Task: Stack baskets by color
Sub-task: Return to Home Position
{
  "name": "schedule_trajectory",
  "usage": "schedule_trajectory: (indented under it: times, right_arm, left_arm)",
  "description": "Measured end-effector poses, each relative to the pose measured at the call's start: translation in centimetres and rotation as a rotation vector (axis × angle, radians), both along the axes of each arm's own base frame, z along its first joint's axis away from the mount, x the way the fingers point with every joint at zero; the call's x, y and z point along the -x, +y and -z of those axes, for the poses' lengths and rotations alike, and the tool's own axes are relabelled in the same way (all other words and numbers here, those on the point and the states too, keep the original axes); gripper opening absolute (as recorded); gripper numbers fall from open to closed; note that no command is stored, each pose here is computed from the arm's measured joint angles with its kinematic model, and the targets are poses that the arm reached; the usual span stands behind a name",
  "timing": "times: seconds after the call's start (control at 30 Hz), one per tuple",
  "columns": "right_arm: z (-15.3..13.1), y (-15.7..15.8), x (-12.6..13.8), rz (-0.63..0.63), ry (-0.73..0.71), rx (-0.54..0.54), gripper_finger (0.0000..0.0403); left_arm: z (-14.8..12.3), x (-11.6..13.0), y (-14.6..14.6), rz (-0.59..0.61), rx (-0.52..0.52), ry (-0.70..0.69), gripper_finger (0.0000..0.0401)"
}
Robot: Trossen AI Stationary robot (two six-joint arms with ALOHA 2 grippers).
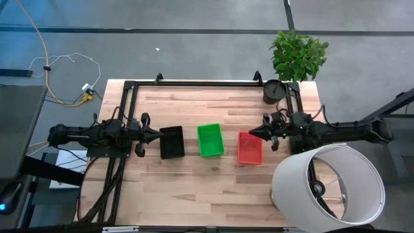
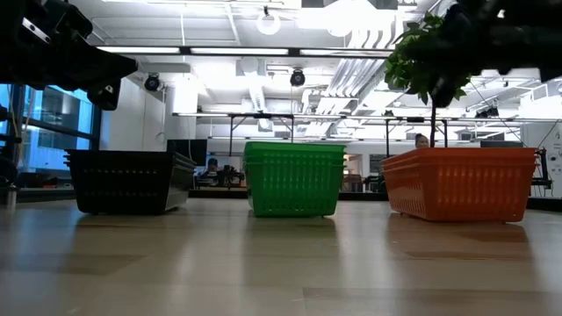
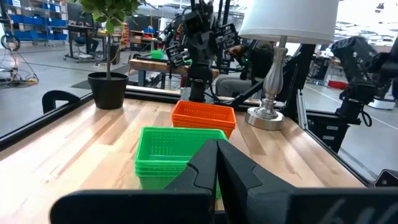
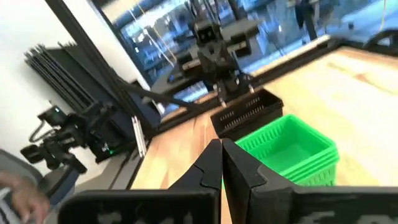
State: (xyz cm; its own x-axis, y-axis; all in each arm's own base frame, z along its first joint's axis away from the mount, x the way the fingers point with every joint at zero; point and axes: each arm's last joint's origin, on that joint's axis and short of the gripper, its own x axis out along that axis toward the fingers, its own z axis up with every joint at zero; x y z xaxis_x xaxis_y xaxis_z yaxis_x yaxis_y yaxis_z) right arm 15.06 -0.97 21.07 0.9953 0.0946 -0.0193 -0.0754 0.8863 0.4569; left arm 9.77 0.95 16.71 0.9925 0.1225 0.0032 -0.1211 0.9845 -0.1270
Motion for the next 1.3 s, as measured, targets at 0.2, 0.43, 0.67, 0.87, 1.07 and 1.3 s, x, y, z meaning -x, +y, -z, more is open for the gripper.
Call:
schedule_trajectory:
  times: [0.2, 0.43, 0.67, 0.87, 1.07, 1.3]
  right_arm:
    - [2.7, 0.3, 1.9, 0.063, -0.039, 0.027, 0.0]
    - [4.3, 0.9, 2.9, 0.118, -0.013, 0.125, 0.0]
    - [4.7, 1.4, 3.1, 0.042, 0.02, 0.186, 0.0]
    - [4.1, 1.5, 3.7, -0.001, -0.045, 0.189, 0.0]
    - [4.6, 1.5, 5.1, -0.003, -0.014, 0.187, 0.0]
    - [4.4, 1.5, 5.2, -0.002, -0.049, 0.26, 0.0]
  left_arm:
    - [0.0, 0.0, 0.0, 0.0, 0.0, 0.0, 0.0]
    - [0.0, 0.0, 0.0, 0.0, 0.0, 0.0, 0.0]
    - [0.0, 0.0, 0.0, 0.0, 0.0, 0.0, 0.0]
    - [0.0, 0.0, 0.0, 0.0, 0.0, -0.001, 0.0]
    - [0.0, 0.0, 0.0, 0.0, 0.0, -0.001, 0.0]
    - [0.0, 0.0, 0.0, 0.0, 0.0, -0.002, 0.0]
